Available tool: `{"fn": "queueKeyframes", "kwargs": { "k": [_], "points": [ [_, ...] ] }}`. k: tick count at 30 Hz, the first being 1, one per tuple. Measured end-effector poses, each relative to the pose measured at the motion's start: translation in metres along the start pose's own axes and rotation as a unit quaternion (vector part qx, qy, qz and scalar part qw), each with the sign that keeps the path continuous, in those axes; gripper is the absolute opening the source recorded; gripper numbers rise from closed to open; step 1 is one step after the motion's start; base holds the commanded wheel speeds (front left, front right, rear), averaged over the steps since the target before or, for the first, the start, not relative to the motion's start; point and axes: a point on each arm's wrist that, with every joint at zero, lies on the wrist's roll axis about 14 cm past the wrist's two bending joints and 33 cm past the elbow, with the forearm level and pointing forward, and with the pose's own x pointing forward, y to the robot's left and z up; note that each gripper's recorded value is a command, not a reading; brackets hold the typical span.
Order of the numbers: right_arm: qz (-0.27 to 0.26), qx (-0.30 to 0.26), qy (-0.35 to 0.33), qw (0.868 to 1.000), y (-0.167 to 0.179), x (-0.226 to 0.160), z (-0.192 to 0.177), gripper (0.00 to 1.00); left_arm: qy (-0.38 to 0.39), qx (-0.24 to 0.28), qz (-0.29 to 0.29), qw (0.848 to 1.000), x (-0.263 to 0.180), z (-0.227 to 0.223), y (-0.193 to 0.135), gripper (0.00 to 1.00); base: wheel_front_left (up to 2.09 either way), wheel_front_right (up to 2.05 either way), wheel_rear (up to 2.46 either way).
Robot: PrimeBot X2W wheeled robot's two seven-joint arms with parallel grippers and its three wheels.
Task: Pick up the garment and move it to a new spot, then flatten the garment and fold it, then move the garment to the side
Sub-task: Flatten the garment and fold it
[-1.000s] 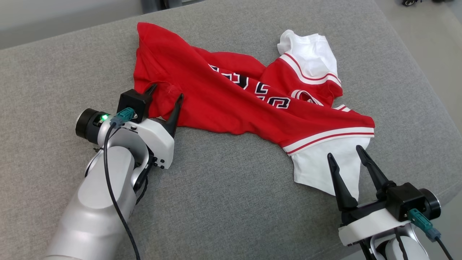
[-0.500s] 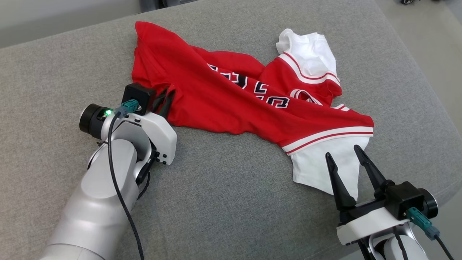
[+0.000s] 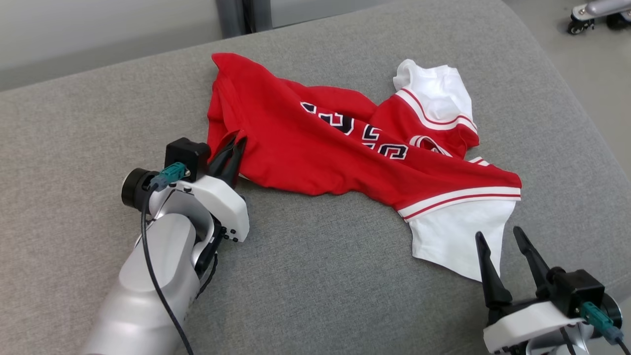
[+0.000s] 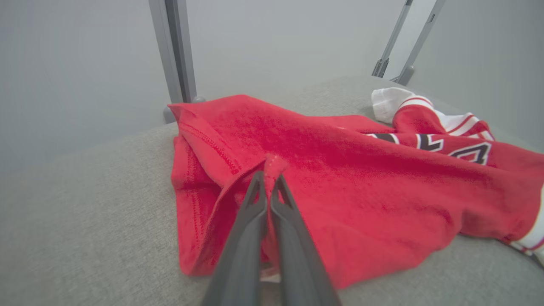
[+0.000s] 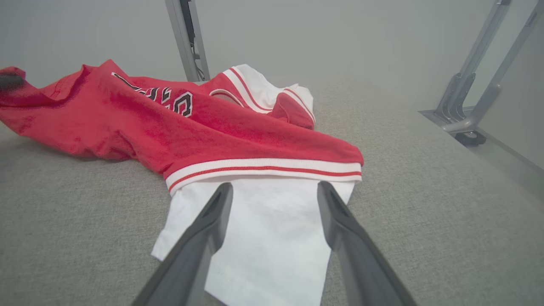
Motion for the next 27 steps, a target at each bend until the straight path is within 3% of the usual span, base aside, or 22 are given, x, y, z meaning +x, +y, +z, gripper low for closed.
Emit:
{"fn": "queueKeyframes", "kwargs": {
  "k": [13, 27],
  "points": [
    [-0.012, 0.027, 0.034, 0.999, -0.005, -0.026, -0.026, 1.0, -0.067, -0.057, 0.086, 0.992, -0.046, 0.022, 0.025, 0.0, 0.0, 0.0, 0.0],
    [-0.037, 0.124, 0.078, 0.988, -0.006, -0.033, -0.059, 1.0, -0.11, -0.122, 0.159, 0.974, -0.093, 0.022, 0.046, 0.0, 0.0, 0.0, 0.0]
  ]
}}
